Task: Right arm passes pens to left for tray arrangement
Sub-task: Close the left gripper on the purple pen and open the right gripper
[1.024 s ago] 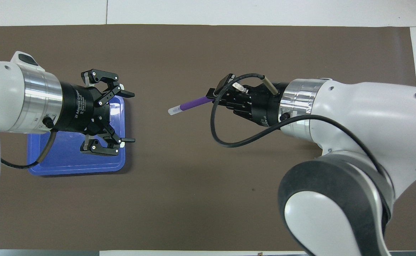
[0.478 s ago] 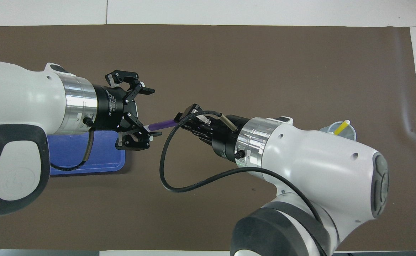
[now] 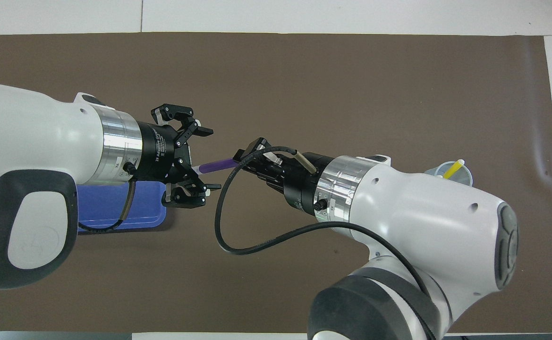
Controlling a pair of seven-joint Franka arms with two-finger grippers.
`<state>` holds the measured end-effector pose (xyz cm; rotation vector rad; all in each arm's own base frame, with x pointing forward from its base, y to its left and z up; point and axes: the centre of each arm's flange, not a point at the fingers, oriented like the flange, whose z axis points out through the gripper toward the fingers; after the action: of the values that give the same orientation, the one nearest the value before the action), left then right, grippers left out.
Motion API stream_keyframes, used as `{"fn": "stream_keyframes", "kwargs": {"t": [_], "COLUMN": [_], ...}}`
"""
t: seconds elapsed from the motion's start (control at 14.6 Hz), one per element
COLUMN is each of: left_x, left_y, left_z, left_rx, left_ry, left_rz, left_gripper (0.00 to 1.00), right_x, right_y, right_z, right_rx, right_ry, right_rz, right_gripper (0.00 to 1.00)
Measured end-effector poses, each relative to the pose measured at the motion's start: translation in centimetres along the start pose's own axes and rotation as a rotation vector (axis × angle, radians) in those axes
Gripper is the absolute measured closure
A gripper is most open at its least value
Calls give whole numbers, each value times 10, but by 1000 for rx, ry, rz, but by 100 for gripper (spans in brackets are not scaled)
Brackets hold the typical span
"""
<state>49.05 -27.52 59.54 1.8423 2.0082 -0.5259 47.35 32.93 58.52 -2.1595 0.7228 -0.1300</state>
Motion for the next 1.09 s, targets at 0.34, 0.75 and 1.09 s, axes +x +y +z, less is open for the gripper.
{"fn": "stream_keyframes", "kwargs": {"t": [0.34, 0.75, 1.09], "left_x": [-6, 0, 0], "left_y": [-8, -8, -8], "left_z": [5, 0, -1], "left_rx": [24, 47, 47], "left_ry": [7, 18, 17], "left_rz": [12, 2, 2], "left_gripper": [30, 41, 66], "right_x": [0, 0, 0], "right_y": [0, 0, 0], "right_z": [0, 0, 0], "right_rx": [0, 0, 0], "right_ry": [0, 0, 0], "right_rz": [0, 0, 0], "right_gripper": [81, 81, 81]}}
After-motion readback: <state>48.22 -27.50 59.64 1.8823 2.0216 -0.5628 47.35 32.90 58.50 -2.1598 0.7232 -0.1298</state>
